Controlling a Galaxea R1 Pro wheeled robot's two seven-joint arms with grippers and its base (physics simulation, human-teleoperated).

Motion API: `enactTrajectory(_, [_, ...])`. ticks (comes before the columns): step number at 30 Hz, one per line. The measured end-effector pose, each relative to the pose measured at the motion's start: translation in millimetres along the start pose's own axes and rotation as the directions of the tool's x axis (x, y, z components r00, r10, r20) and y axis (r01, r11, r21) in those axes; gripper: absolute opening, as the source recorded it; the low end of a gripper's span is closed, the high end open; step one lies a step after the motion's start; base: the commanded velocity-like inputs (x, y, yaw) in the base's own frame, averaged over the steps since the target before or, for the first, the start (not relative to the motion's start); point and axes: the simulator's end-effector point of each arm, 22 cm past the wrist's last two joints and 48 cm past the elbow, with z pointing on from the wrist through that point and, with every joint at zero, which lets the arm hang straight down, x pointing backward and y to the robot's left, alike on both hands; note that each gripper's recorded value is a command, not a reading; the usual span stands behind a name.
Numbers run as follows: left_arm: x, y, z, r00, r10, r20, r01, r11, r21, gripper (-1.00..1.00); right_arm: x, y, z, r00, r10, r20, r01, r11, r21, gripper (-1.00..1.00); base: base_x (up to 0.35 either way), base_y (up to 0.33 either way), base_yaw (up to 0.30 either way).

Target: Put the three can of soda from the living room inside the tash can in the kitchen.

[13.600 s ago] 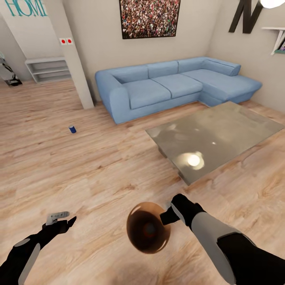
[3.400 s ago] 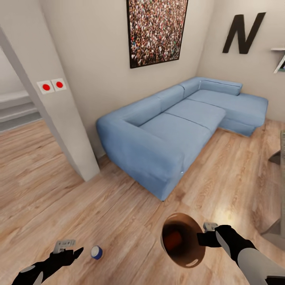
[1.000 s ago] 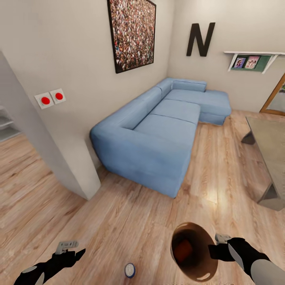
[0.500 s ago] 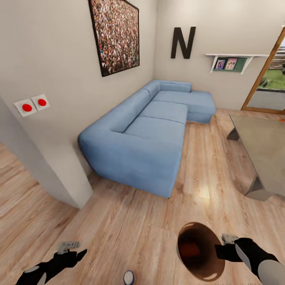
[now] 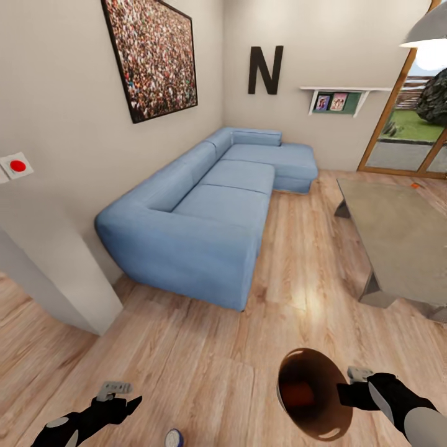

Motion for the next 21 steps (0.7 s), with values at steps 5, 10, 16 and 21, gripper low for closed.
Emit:
enactTrajectory(5, [-1.1, -0.6, -0.5, 1.0, 0.002, 0.002, -0.002, 1.0, 0.001, 1.0, -1.9, 0.9, -1.1, 1.0, -0.002, 0.006, 0.002, 1.0, -0.003, -1.0, 0.0, -0.316, -0.004])
enactTrajectory(10, [-6.1, -1.2, -1.9, 1.0, 0.004, 0.013, -0.004, 1.0, 0.002, 1.0, -4.2, 1.8, -3.4, 1.0, -0.008, 0.012, 0.008, 1.0, -0.004, -1.0, -0.01, -0.195, -0.001])
enactTrajectory(16, [-9.8, -2.5, -3.7, 1.0, 0.003, 0.019, -0.003, 1.0, 0.006, 1.0, -7.6, 2.4, -6.6, 1.0, -0.008, 0.021, 0.008, 1.0, -0.005, -1.0, -0.204, 0.132, 0.0])
enactTrajectory(21, [-11.3, -3.6, -5.0, 1.0, 0.003, 0.019, -0.004, 1.0, 0.009, 1.0, -10.5, 4.0, -9.1, 1.0, -0.007, 0.029, 0.007, 1.0, -0.007, -1.0, -0.084, 0.271, 0.0])
